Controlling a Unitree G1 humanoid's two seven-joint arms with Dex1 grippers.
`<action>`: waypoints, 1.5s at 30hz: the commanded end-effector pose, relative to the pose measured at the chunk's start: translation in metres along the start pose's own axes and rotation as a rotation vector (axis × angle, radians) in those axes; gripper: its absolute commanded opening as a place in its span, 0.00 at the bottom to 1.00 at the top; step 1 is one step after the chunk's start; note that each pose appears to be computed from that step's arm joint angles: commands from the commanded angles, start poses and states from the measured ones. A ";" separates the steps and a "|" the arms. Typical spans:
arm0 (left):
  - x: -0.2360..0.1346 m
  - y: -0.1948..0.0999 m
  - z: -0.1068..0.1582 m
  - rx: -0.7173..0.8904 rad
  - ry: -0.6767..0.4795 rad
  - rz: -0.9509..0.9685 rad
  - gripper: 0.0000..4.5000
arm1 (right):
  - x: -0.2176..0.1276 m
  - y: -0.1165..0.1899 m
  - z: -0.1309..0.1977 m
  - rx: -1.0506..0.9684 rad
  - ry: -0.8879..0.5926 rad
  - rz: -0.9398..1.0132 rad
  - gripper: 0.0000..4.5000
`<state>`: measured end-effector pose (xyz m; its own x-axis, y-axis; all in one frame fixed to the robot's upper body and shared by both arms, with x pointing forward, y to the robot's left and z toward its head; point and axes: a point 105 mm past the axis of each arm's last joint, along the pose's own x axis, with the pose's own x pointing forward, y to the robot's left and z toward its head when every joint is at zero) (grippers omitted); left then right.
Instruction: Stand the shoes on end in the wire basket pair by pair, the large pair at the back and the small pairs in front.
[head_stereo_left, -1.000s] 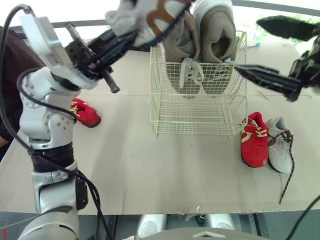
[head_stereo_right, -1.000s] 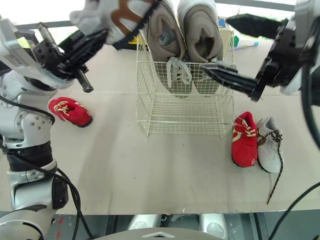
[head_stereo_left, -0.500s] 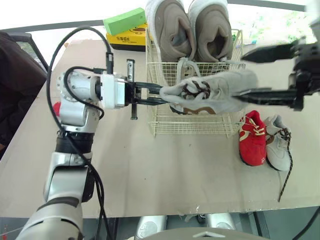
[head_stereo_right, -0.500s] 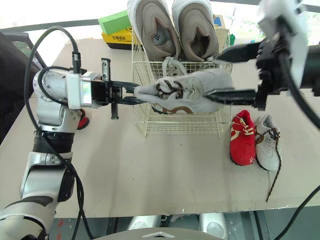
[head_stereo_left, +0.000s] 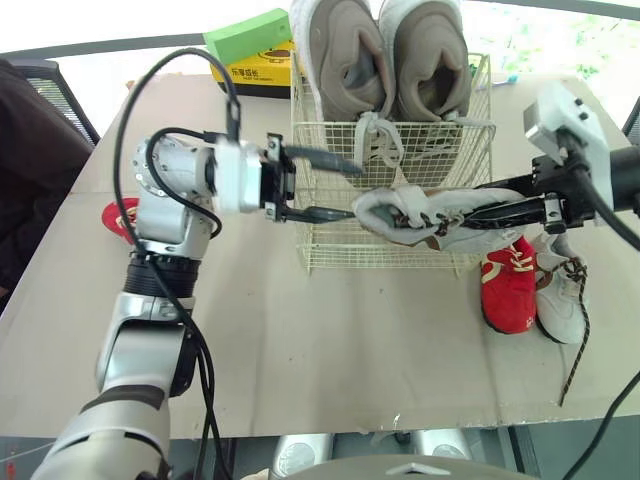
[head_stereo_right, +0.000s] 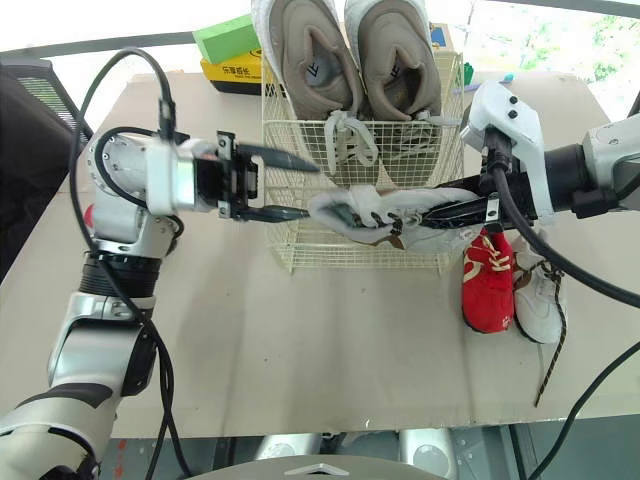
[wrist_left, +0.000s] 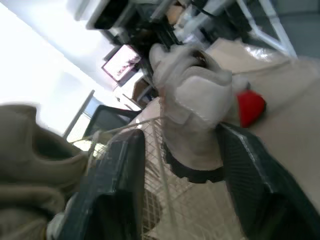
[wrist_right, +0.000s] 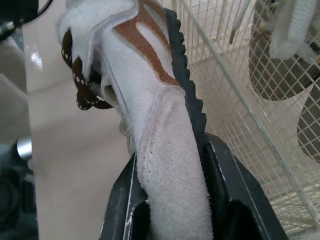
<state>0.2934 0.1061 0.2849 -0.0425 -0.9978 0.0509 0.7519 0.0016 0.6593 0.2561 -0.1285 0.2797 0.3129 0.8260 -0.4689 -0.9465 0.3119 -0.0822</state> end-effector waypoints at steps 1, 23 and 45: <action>-0.031 0.011 0.004 -0.582 -0.132 0.295 0.84 | -0.007 0.003 0.004 0.125 -0.155 -0.005 0.08; 0.038 -0.041 -0.034 -1.107 -0.344 0.432 0.38 | 0.028 0.032 0.010 0.435 -0.598 -0.117 0.07; 0.040 -0.016 -0.046 -1.010 -0.273 0.507 0.52 | 0.028 0.037 0.015 0.417 -0.664 -0.117 0.07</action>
<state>0.2988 0.0556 0.2323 0.3017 -0.8828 0.3602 0.8998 0.1388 -0.4136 0.2515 -0.1014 0.2656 0.6045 0.7877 0.1190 -0.7693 0.5385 0.3437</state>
